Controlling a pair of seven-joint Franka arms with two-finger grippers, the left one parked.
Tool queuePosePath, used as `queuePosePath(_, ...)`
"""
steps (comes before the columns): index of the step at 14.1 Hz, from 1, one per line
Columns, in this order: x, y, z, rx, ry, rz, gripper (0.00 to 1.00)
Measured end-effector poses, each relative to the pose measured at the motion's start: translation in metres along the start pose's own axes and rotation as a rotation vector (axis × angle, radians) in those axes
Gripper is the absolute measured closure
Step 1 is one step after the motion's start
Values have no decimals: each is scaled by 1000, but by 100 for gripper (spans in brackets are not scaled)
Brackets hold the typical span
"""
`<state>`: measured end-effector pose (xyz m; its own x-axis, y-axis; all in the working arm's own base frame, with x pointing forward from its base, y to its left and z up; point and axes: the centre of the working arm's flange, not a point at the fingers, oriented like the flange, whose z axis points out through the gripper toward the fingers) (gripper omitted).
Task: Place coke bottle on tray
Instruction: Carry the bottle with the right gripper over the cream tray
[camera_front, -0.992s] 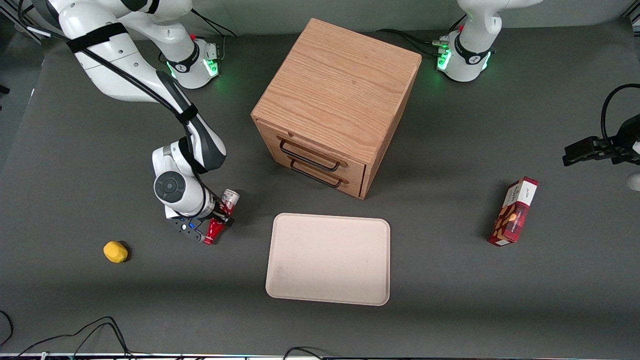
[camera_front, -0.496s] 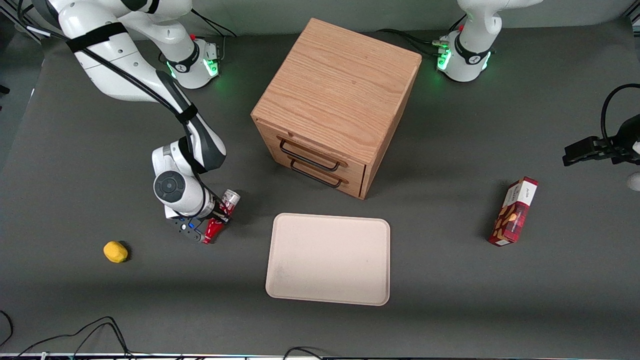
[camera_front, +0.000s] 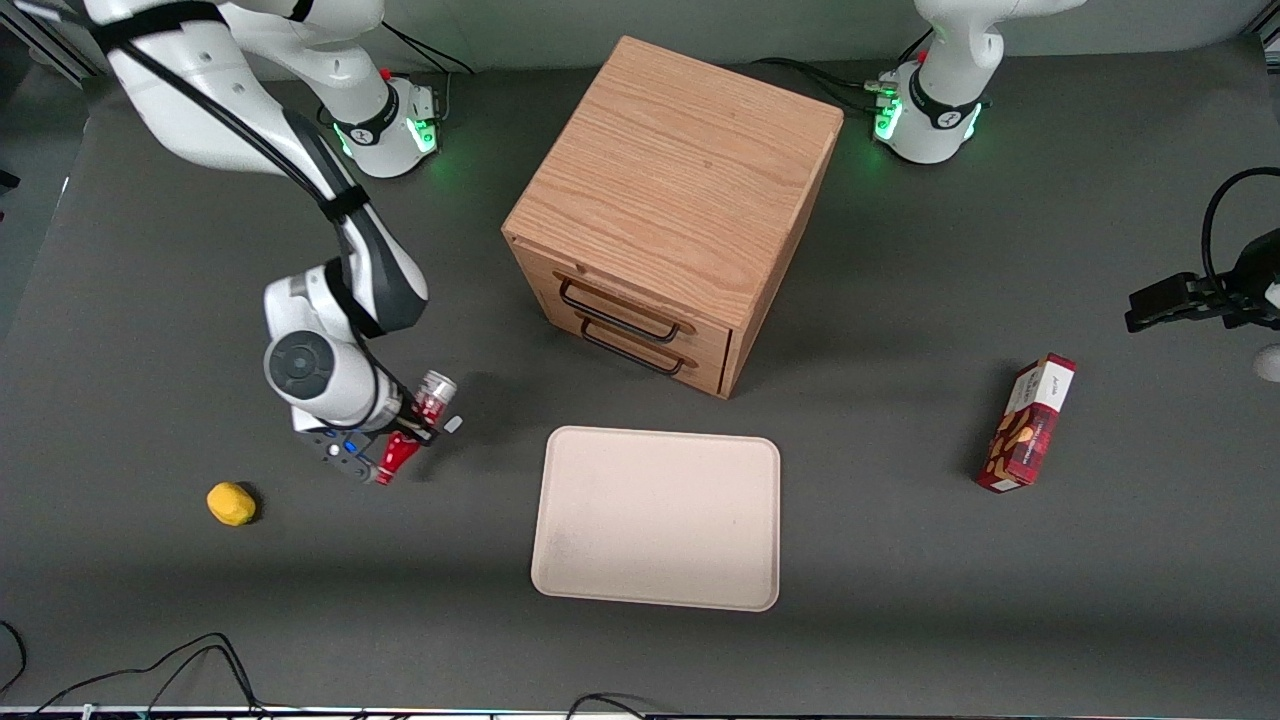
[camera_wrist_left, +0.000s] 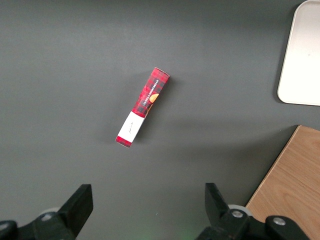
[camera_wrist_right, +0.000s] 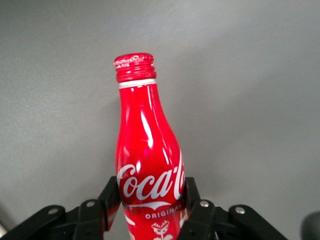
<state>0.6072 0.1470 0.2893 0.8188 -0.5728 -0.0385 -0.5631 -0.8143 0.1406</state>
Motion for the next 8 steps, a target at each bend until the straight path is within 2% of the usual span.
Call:
queuePosePath(2, 5, 17, -68, -28, -32, -42, 43)
queuePosePath(6, 7, 47, -204, -3, -71, -145, 43)
queuePosePath(8, 6, 62, -263, 11, -70, -209, 43)
